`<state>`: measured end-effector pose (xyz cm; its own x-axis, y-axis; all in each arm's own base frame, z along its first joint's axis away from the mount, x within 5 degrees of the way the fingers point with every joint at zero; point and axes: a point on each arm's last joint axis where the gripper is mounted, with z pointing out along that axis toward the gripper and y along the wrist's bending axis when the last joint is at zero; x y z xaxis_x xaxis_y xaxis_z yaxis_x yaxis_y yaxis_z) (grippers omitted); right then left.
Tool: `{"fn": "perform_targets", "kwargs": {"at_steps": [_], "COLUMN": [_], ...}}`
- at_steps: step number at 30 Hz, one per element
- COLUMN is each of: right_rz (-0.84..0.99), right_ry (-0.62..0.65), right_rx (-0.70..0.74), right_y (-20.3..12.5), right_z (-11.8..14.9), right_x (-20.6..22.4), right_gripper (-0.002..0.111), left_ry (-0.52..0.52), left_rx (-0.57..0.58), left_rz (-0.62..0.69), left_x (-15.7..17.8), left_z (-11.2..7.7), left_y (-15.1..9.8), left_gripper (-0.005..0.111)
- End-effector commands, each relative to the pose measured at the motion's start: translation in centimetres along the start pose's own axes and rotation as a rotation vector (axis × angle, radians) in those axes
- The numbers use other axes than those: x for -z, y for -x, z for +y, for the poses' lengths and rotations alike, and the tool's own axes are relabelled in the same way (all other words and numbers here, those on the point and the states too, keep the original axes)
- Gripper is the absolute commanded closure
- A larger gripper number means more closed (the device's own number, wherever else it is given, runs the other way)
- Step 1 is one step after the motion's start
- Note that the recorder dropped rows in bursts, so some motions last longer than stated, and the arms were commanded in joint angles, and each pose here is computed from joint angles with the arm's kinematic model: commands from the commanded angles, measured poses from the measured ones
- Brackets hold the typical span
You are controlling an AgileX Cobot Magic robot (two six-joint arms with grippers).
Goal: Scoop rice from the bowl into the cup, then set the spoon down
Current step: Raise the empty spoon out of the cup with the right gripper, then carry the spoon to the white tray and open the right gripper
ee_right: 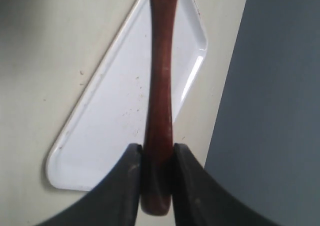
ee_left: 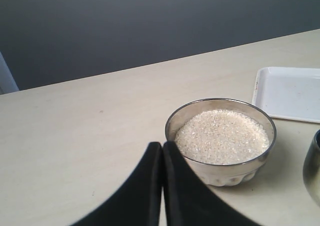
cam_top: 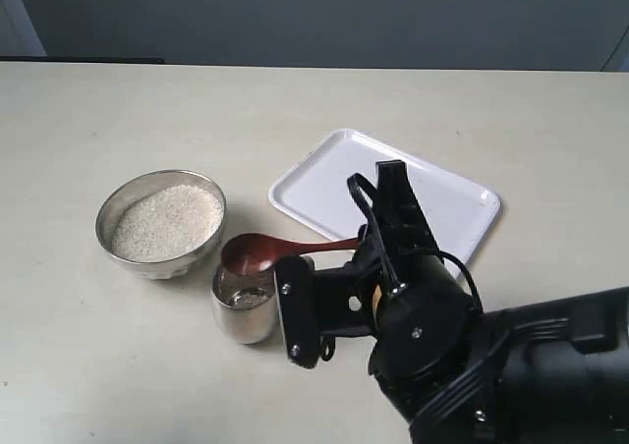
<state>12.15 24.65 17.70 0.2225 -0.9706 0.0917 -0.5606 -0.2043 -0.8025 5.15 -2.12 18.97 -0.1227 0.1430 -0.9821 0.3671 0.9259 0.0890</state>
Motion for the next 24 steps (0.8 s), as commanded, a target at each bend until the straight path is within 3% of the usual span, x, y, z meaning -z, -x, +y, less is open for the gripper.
{"fn": "perform_targets", "kwargs": {"at_steps": [1, 7, 13, 21, 24], "right_rz": [-0.001, 0.043, 0.129, 0.035, 0.018], "right_ry": [-0.024, -0.012, 0.036, 0.265, 0.296], "right_rx": [-0.042, -0.176, -0.392, -0.786, -0.915], "right_y": [-0.2, -1.0, -3.9, -8.2, -9.8], "right_z": [-0.3, -0.7, -2.4, -3.9, -4.2], "right_x": [0.2, -0.1, -1.7, -6.2, -7.6], "right_gripper": [0.109, 0.109, 0.109, 0.109, 0.109], "left_ry": [0.000, 0.000, 0.000, 0.000, -0.001], "left_rx": [0.003, 0.003, 0.003, 0.003, 0.005], "left_rz": [-0.019, -0.019, -0.019, -0.019, -0.019], "left_x": [0.1, 0.1, 0.1, 0.1, 0.1], "left_z": [0.0, 0.0, 0.0, 0.0, 0.0], "left_y": [0.2, 0.2, 0.2, 0.2, 0.2], "left_gripper": [0.106, 0.106, 0.106, 0.106, 0.106]}}
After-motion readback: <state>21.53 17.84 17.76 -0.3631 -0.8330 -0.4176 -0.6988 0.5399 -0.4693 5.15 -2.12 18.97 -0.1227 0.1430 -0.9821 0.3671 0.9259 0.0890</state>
